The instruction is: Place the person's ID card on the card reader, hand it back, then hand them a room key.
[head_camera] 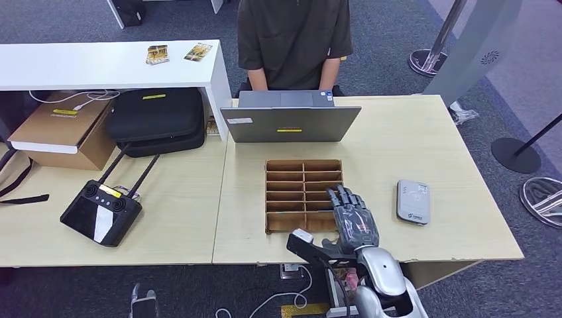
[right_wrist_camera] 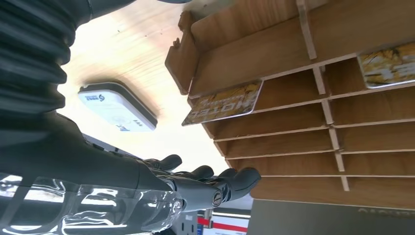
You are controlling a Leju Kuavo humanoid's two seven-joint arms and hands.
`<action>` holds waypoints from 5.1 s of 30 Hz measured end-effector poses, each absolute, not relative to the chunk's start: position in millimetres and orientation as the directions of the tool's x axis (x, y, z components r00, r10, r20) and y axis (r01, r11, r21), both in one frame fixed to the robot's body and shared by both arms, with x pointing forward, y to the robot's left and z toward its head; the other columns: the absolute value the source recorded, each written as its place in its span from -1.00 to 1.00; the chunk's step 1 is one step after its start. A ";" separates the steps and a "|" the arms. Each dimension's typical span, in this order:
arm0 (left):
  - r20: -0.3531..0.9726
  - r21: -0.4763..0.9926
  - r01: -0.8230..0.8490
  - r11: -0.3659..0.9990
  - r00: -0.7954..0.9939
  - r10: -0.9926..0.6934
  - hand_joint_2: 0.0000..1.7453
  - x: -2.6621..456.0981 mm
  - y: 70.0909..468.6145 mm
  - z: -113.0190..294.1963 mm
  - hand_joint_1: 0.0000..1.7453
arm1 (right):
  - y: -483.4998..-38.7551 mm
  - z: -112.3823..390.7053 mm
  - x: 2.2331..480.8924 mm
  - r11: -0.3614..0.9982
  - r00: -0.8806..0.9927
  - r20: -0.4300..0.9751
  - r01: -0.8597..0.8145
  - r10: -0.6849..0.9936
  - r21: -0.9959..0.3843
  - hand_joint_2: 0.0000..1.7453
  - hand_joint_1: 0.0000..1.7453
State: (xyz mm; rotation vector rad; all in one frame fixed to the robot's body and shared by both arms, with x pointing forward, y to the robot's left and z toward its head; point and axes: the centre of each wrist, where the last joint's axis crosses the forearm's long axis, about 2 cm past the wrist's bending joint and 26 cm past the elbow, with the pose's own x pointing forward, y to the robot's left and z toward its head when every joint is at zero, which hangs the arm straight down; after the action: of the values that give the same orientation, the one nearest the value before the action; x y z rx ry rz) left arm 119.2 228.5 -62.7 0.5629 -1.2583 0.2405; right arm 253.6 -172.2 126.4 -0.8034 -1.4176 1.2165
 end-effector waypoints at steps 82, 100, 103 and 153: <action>0.972 0.127 -0.435 0.892 0.233 -0.025 -1.00 134.9 231.7 -59.6 -1.00 | -198.0 116.7 277.7 0.219 -0.284 0.247 -0.128 0.926 -0.967 1.00 -0.99; 0.972 0.125 -0.440 0.889 0.232 -0.022 -1.00 135.5 232.8 -59.6 -1.00 | -203.3 113.7 271.4 0.234 -0.263 0.262 -0.133 0.928 -0.963 1.00 0.44; 0.973 0.125 -0.441 0.889 0.232 -0.022 -1.00 135.4 233.6 -59.7 -1.00 | -203.3 114.2 271.5 0.236 -0.264 0.264 -0.131 0.928 -0.963 1.00 0.41; 0.954 0.226 -0.498 0.837 0.286 -0.088 -1.00 117.2 239.2 -62.3 -1.00 | -278.6 219.1 273.1 0.375 -0.207 0.314 0.575 0.927 -0.728 1.00 1.00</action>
State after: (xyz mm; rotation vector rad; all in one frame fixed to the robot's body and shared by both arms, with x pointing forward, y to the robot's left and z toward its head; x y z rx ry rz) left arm 117.2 239.2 -62.3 0.5472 -1.2667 0.2933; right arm 273.1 -278.6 219.1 -1.2987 -1.8956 0.6033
